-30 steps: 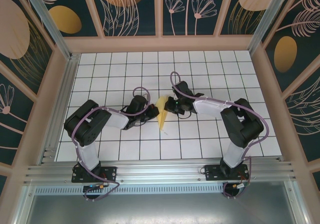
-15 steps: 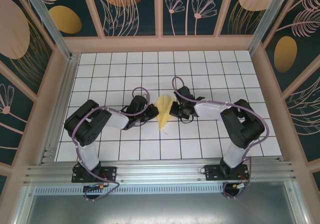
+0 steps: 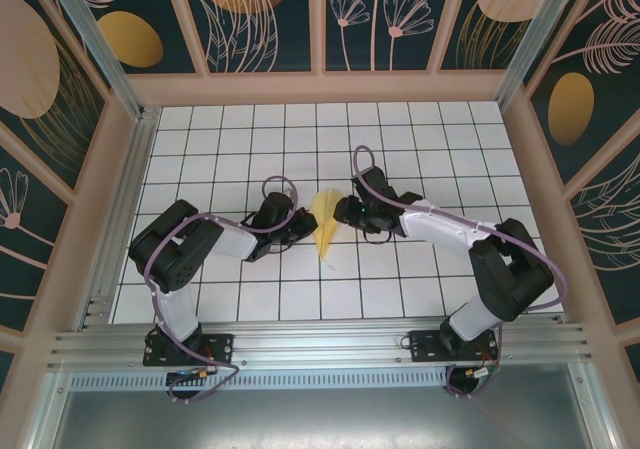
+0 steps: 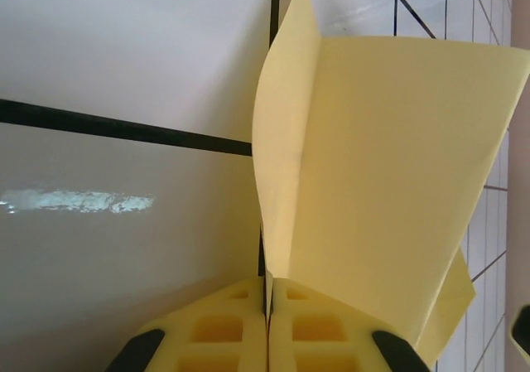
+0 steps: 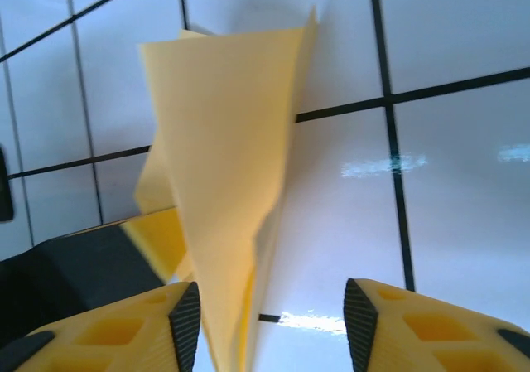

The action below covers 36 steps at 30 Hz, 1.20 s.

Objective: Fold a paper plane with a square sheet of paper (pick it up from the middle)
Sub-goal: Move a paper plane to the center of the table.

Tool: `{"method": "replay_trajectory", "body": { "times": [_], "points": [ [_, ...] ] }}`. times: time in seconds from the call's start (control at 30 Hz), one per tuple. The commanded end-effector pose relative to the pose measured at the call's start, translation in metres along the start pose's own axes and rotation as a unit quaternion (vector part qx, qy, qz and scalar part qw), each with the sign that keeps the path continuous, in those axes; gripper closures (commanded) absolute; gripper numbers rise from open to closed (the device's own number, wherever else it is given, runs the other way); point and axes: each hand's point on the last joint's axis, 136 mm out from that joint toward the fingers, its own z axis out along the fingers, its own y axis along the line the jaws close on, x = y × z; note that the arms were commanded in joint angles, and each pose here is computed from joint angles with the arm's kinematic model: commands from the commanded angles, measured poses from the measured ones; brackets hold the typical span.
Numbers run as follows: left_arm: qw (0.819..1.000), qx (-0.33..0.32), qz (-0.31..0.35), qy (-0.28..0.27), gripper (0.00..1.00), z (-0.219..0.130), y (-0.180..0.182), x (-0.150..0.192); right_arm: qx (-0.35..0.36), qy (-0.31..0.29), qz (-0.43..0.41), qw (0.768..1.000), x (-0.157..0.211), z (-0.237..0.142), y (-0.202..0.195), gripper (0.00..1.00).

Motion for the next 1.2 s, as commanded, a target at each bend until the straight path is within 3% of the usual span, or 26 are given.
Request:
{"method": "replay_trajectory", "body": {
  "times": [0.0, 0.3, 0.43, 0.57, 0.9, 1.17],
  "points": [
    [1.0, 0.023, -0.01, -0.01, 0.85, -0.008, -0.012, -0.006, 0.025, 0.003, -0.017, 1.0, 0.008, -0.004, 0.002, 0.46],
    [0.998, -0.014, 0.016, -0.065, 0.65, -0.042, -0.014, -0.024, 0.035, 0.012, -0.036, 0.999, 0.014, 0.001, 0.025, 0.51],
    [0.995, -0.04, 0.016, -0.086, 0.6, -0.052, -0.005, -0.03, 0.06, 0.017, -0.032, 0.998, 0.023, 0.009, 0.024, 0.46],
    [0.991, -0.062, 0.004, -0.115, 0.59, -0.065, 0.008, -0.04, 0.078, 0.017, -0.029, 0.996, 0.03, 0.016, 0.026, 0.46],
    [0.989, -0.08, 0.013, -0.126, 0.56, -0.076, 0.016, -0.044, 0.118, 0.016, -0.044, 0.992, 0.036, 0.028, 0.032, 0.58],
    [0.988, -0.09, 0.018, -0.127, 0.56, -0.077, 0.021, -0.043, 0.152, 0.014, -0.045, 0.987, 0.037, 0.034, 0.025, 0.58]
  ]
}}
